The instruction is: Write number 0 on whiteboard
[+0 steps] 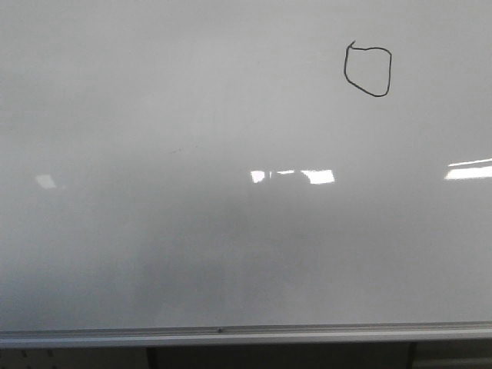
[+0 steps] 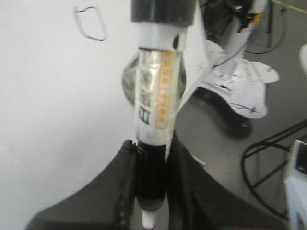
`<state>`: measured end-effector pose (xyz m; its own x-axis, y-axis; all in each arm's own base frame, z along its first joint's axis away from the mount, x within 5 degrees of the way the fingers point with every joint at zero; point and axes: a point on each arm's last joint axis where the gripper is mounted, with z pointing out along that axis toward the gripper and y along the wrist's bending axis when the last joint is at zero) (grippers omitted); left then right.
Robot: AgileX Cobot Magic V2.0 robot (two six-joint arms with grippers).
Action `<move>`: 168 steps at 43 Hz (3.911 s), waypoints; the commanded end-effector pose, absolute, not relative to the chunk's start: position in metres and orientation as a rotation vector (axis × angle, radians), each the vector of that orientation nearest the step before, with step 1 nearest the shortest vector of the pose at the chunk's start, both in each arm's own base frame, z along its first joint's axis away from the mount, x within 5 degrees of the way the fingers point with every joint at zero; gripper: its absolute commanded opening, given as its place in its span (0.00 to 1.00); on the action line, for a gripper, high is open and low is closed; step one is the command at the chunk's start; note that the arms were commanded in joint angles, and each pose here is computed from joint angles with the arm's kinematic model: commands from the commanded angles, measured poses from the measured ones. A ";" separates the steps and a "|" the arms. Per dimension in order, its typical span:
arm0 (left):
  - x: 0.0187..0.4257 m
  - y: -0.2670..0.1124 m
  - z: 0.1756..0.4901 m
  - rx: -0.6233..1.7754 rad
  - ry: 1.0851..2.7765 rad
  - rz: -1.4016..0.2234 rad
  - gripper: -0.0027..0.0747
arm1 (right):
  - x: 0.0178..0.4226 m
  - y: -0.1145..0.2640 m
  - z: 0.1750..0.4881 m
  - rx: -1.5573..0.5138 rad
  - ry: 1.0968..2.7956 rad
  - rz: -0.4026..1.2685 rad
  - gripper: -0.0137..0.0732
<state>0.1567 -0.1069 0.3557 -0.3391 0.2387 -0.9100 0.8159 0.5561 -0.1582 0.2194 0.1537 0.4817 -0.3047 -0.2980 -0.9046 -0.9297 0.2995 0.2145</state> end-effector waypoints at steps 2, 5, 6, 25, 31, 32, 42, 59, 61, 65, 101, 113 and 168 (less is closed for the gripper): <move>0.172 -0.093 0.368 0.624 1.880 -0.607 0.01 | 0.199 0.126 0.496 -0.940 1.718 0.898 0.68; 0.178 -0.086 0.364 0.561 1.920 -0.505 0.01 | 0.192 0.112 0.484 -0.825 1.729 0.802 0.62; 0.180 -0.084 0.363 0.542 1.938 -0.481 0.01 | 0.189 0.107 0.483 -0.787 1.719 0.769 0.60; 0.232 -0.026 0.320 0.109 2.231 -0.238 0.01 | 0.118 0.057 0.380 -0.352 1.646 0.508 0.15; 0.245 0.011 0.304 -0.067 2.304 -0.166 0.01 | 0.097 0.049 0.359 -0.325 1.617 0.490 0.08; 0.247 0.016 0.300 -0.089 2.321 -0.161 0.01 | 0.094 0.048 0.357 -0.325 1.612 0.489 0.08; 0.275 0.039 0.264 -0.191 2.404 -0.114 0.01 | 0.087 0.050 0.346 -0.354 1.638 0.509 0.08; 0.329 0.048 0.235 -0.194 2.481 -0.121 0.01 | 0.087 0.050 0.346 -0.359 1.642 0.512 0.08; 0.332 0.048 0.233 -0.196 2.483 -0.120 0.01 | 0.087 0.050 0.346 -0.359 1.642 0.512 0.08; 0.336 0.050 0.228 -0.194 2.484 -0.108 0.01 | 0.087 0.050 0.346 -0.359 1.642 0.512 0.08; 0.342 0.056 0.225 -0.133 2.443 -0.013 0.53 | 0.087 0.050 0.346 -0.358 1.642 0.512 0.08; 0.324 0.056 0.244 -0.074 2.497 0.008 0.94 | 0.090 0.046 0.349 -0.309 1.606 0.475 0.08; 0.103 -0.020 0.330 0.188 1.798 -0.154 0.01 | 0.107 0.028 0.362 -0.095 1.470 0.322 0.08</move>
<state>0.1050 -0.0207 0.3119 -0.3442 0.0905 -0.9345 0.2235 0.9746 0.0121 0.1056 0.0319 0.3523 0.0208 0.1375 -0.9903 -0.3050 0.9442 0.1247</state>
